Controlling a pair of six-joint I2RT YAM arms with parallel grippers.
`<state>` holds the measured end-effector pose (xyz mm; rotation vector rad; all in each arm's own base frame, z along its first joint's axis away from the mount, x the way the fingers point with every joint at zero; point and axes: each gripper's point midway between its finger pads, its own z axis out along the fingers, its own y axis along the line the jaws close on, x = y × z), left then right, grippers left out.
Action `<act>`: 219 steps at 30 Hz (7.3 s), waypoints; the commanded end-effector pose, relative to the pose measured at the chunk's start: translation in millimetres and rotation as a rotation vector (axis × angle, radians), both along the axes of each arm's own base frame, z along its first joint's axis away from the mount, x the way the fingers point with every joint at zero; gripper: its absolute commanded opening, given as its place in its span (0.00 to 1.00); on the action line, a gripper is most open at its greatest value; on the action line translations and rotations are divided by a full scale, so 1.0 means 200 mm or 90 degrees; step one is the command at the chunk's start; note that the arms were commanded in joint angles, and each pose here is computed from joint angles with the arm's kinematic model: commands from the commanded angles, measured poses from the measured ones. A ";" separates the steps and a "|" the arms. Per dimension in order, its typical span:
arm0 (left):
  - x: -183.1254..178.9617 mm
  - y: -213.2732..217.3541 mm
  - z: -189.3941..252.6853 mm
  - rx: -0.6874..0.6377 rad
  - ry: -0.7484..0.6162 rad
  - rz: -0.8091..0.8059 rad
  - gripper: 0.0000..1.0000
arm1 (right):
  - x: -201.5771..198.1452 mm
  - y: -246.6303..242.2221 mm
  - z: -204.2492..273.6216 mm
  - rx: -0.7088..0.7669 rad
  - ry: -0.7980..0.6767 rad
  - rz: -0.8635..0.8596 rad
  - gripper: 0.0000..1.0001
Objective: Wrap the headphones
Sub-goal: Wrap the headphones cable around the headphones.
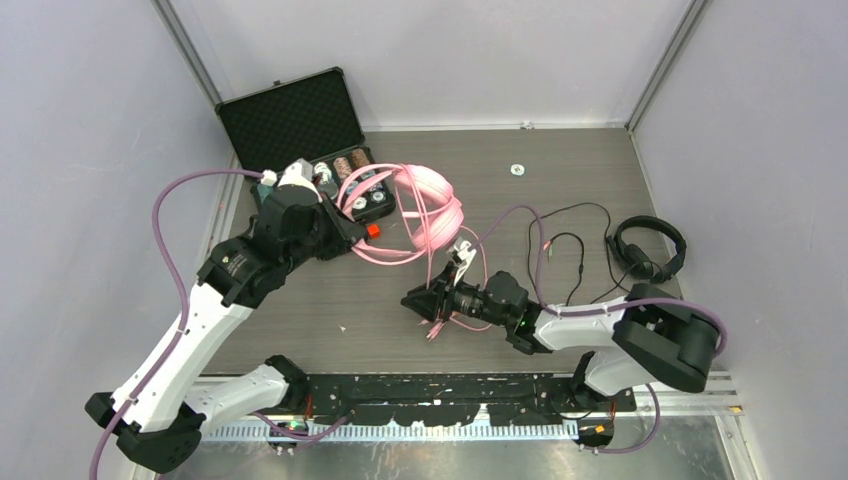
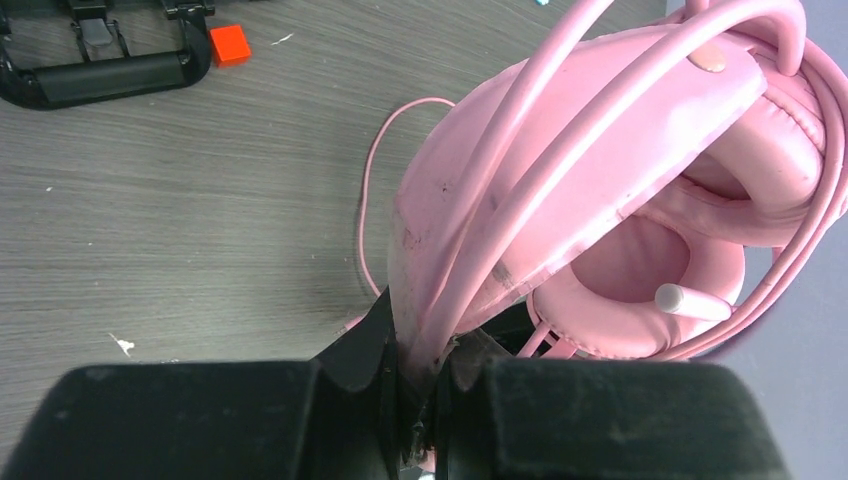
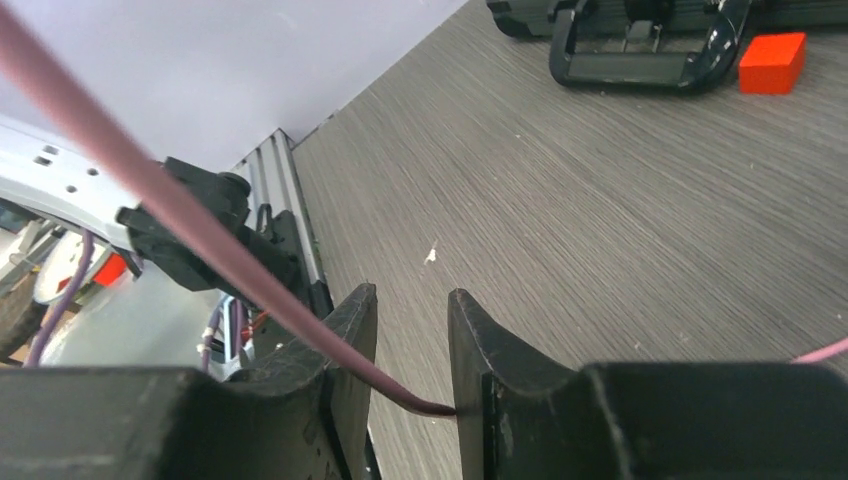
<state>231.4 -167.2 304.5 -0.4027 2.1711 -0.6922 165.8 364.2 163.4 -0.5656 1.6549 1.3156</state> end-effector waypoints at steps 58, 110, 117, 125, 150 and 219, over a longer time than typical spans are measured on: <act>-0.12 -0.33 0.90 -0.428 -0.234 -0.284 0.00 | 0.10 -0.12 -0.05 0.082 -0.035 -0.080 0.19; -0.34 -0.24 0.19 0.053 -0.193 -0.750 0.00 | 0.24 -0.50 0.93 0.176 -0.131 -0.062 0.14; -0.38 -0.21 0.16 0.113 -0.283 -0.797 0.00 | 0.23 -0.49 0.91 0.129 -0.073 -0.052 0.13; -0.36 -0.18 0.07 0.217 -0.280 -0.826 0.00 | 0.20 -0.48 0.87 0.065 0.015 -0.033 0.10; -0.02 -0.08 0.03 0.630 -0.348 -0.804 0.00 | -0.01 -0.43 0.87 0.084 0.309 0.072 0.04; 0.19 0.27 0.18 0.596 -0.211 -0.236 0.00 | -0.19 -0.17 0.89 0.132 0.314 0.190 0.25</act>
